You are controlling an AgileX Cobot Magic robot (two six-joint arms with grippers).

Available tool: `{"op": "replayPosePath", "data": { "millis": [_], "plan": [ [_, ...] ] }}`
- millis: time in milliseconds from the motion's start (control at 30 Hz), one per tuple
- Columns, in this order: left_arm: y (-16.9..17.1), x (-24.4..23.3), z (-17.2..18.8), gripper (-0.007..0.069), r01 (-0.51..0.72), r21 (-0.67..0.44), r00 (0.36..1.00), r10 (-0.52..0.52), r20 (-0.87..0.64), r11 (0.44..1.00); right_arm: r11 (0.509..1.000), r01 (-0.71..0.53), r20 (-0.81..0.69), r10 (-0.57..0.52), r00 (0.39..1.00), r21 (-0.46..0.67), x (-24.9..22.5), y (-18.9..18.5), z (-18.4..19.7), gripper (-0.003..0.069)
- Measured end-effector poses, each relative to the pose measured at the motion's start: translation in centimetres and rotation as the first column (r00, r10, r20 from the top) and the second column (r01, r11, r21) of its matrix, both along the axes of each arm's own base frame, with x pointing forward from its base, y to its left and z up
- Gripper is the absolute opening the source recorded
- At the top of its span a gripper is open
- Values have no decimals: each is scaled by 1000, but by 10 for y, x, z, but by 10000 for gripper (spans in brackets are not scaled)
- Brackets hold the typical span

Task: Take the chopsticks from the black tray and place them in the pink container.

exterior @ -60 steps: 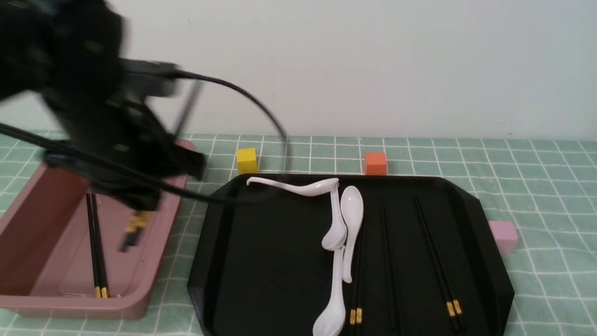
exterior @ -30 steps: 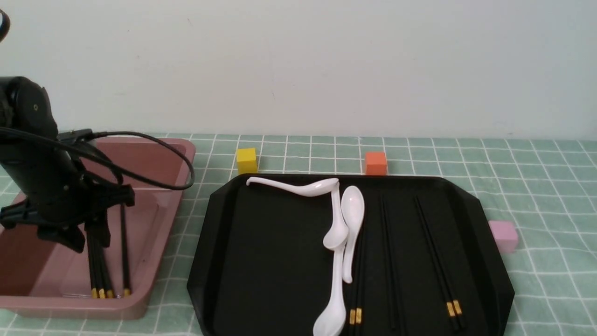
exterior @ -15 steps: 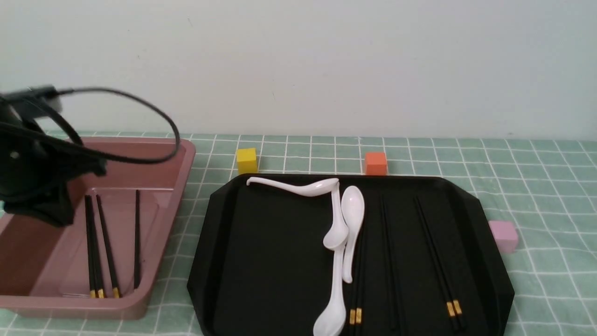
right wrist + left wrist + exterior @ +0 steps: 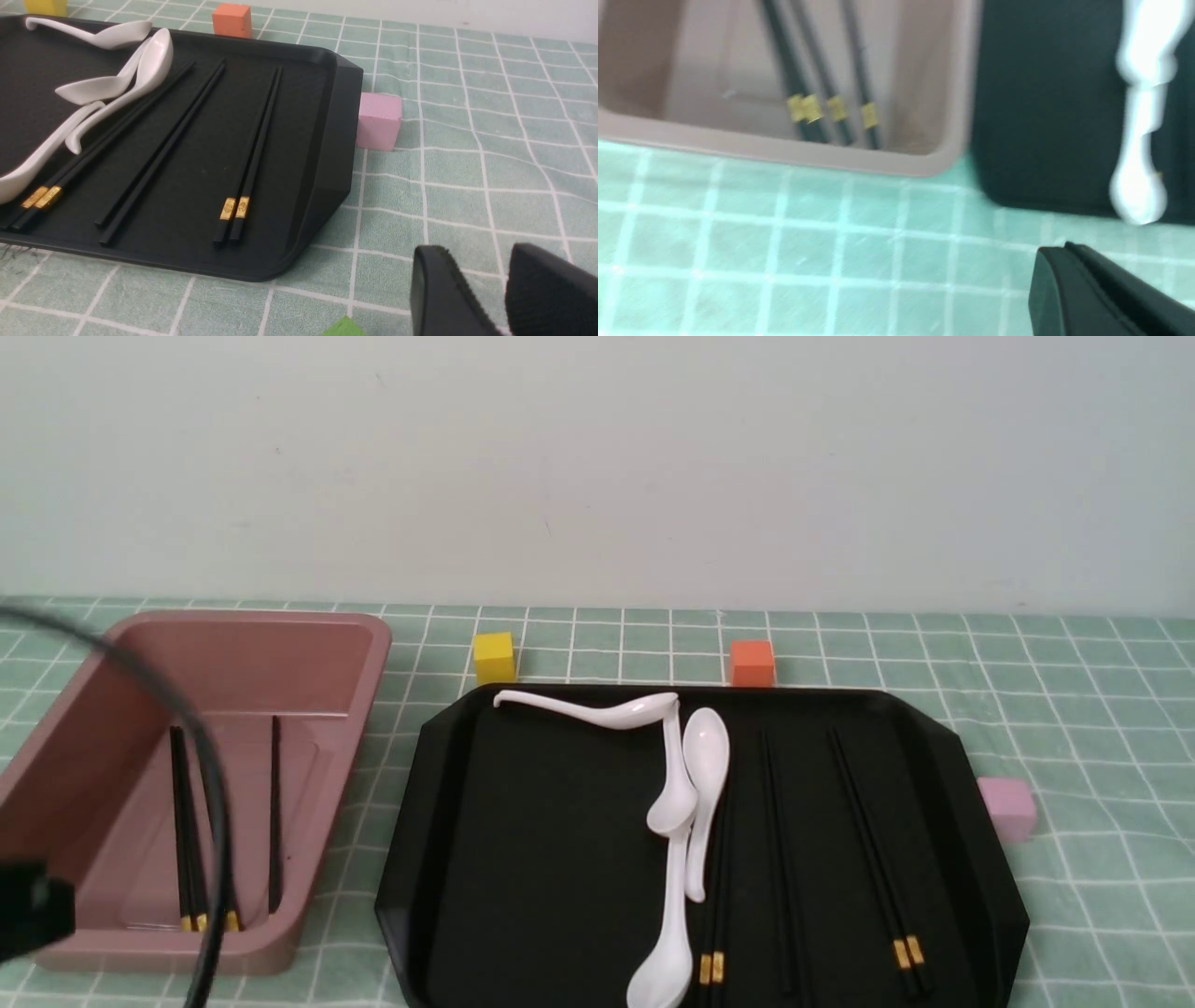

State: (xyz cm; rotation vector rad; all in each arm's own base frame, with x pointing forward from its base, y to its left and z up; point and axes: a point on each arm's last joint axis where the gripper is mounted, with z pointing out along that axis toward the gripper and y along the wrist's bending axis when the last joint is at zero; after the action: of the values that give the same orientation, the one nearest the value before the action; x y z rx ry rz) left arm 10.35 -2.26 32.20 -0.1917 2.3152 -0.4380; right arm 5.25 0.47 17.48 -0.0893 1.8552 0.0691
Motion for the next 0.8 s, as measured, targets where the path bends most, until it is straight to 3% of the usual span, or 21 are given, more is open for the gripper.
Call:
{"op": "replayPosePath", "data": {
  "millis": [133, 300, 567, 800],
  "plan": [
    [-1, -35, -16, -13, -27, -63, 972, 41, 232, 998, 1000, 0, 0, 0, 1000, 0, 0, 0, 0, 240],
    [1, -58, -33, -13, -45, -109, 905, 87, 415, 993, 1000, 0, 0, 0, 1000, 0, 0, 0, 0, 240],
    [2, -65, -48, -13, -56, -103, 889, 97, 448, 993, 1000, 0, 0, 0, 1000, 0, 0, 0, 0, 240],
    [7, -61, -63, -13, -97, -2, 899, 88, 428, 995, 1000, 0, 0, 0, 1000, 0, 0, 0, 0, 240]
  ]
}}
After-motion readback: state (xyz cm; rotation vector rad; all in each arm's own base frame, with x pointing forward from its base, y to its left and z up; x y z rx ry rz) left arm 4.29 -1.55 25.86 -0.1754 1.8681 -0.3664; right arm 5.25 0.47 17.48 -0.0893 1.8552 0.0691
